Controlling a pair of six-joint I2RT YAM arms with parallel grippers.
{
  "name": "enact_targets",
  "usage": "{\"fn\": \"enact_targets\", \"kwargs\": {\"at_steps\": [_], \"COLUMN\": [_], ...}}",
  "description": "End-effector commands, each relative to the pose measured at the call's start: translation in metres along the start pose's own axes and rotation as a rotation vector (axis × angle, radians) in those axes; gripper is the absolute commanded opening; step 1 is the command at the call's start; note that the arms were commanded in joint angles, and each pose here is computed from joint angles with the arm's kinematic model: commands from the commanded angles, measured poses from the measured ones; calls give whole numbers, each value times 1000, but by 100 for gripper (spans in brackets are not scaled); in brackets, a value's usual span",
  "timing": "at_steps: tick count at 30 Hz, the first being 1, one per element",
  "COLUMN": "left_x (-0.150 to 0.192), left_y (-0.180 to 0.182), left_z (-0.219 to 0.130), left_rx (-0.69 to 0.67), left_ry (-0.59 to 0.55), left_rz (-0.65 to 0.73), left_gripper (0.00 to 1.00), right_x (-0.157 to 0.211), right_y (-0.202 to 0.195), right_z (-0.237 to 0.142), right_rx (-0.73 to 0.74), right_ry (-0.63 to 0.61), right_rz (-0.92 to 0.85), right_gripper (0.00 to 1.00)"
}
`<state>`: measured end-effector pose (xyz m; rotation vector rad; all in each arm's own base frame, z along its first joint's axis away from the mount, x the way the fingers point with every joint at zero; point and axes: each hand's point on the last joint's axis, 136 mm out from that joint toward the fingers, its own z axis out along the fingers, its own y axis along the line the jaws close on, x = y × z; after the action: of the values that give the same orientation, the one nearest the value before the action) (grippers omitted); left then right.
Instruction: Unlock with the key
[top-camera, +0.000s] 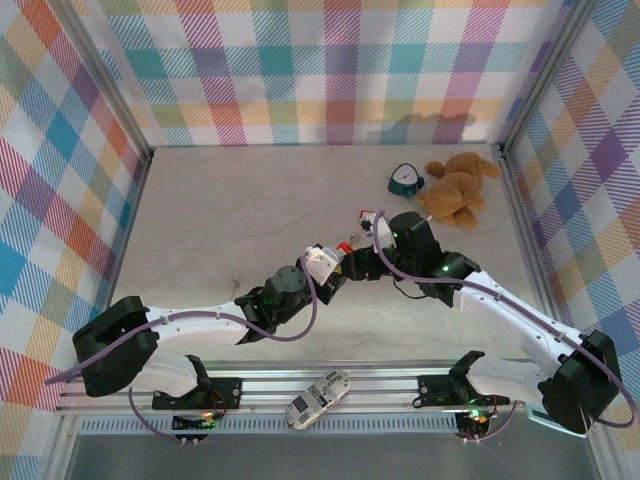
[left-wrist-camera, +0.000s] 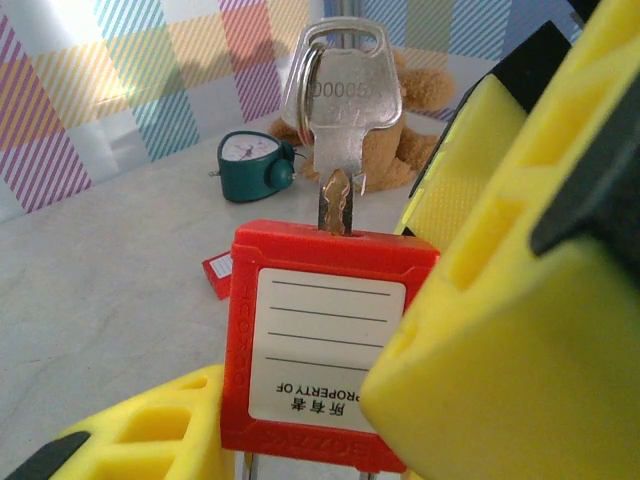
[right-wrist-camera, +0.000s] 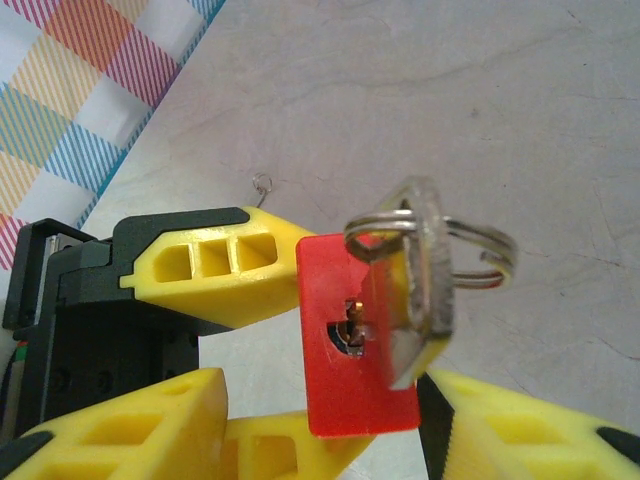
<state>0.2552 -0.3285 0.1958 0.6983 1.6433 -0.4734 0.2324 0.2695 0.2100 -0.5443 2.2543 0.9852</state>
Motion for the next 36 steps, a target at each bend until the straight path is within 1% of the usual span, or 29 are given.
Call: {"fn": "enact_targets", "kwargs": {"at_steps": [1,7,11,13,23,33,36], "left_x": [-28,-23,-21,-20,-20,-21,-21], "left_y": [3,4,4,4,1,0,-1], "left_z": [-1,-3,-3,-2,2,1,1], "left_rx": [-18,-20,-17,-18,-12,-1,2], "left_ry": [-96,-85,-77,-72,-69,-69,-68], "left_rz": [-34,-27,-16,-10,1,0,-2], "left_gripper": [2,2,2,2,2,2,2], "right_x": [1,-8,-19,-22,-32,-46,-49], "right_y": [4,3,-1,0,6,4,1], "right_z": [-3,-12,-22,-25,-37,-46,-47], "right_rx": [-15,5,33,30,22,37,46], "right_ry": [17,-12,-69,-87,-122,-153,-158], "right_rz": [-18,-20,-7,-3,0,-2,-2], "right_gripper": [55,60,61,64,69,70,68]}}
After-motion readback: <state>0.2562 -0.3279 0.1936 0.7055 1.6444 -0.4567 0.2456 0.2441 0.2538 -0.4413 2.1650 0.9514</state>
